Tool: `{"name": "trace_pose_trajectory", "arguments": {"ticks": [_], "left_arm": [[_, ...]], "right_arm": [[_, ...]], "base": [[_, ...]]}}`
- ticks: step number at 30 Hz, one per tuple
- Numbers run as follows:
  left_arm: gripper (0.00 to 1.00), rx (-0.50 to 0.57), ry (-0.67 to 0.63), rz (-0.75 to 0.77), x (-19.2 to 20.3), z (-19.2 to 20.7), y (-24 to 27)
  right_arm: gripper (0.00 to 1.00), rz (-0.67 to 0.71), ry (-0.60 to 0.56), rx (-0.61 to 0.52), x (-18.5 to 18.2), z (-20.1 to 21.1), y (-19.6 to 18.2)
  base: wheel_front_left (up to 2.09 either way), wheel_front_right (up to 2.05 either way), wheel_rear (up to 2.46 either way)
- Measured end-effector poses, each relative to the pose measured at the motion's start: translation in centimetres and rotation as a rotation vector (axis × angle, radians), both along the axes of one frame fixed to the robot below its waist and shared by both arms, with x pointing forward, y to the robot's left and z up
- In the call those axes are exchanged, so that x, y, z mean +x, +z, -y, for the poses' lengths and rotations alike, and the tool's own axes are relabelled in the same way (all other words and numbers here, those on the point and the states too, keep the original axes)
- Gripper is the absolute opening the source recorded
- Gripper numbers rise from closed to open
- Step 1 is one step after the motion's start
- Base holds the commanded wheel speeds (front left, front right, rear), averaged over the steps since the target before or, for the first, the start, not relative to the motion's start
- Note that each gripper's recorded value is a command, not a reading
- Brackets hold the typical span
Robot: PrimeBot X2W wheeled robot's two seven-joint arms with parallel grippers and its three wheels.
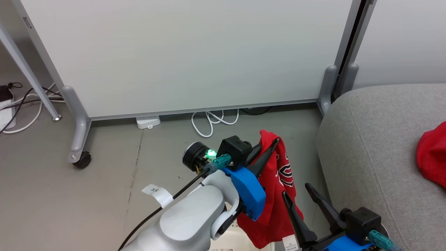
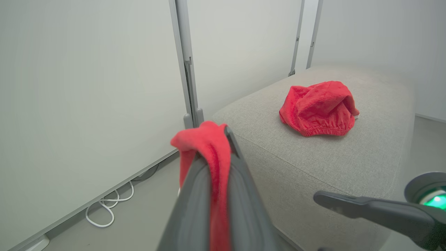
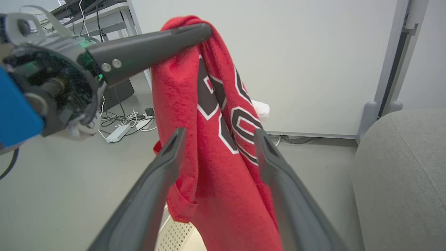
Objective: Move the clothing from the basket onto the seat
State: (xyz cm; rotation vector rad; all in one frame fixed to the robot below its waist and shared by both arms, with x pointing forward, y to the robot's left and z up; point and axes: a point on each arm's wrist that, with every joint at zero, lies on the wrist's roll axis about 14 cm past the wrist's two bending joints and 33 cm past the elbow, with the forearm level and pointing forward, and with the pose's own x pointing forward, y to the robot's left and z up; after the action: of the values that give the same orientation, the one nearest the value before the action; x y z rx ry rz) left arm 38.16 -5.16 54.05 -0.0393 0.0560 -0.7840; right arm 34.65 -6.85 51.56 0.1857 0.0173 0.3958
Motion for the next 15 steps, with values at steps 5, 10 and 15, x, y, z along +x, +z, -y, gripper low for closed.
{"name": "trace_pose_trajectory", "arguments": {"ticks": [5, 10, 15], "left_arm": [[0.0, 0.0, -0.013, 0.016, 0.02, 0.6, 0.91], [0.0, -0.002, -0.012, 0.001, 0.1, 0.75, 0.55], [0.0, -0.001, -0.017, -0.008, 0.05, 0.96, 0.13]], "right_arm": [[1.0, -0.002, 0.004, -0.004, 0.02, -0.11, -0.02], [1.0, -0.008, 0.006, -0.007, -0.02, -0.16, -0.15], [1.0, -0.014, 0.004, -0.008, -0.04, -0.08, -0.35]], "base": [[0.0, 0.0, 0.0], [0.0, 0.0, 0.0], [0.0, 0.0, 0.0]]}}
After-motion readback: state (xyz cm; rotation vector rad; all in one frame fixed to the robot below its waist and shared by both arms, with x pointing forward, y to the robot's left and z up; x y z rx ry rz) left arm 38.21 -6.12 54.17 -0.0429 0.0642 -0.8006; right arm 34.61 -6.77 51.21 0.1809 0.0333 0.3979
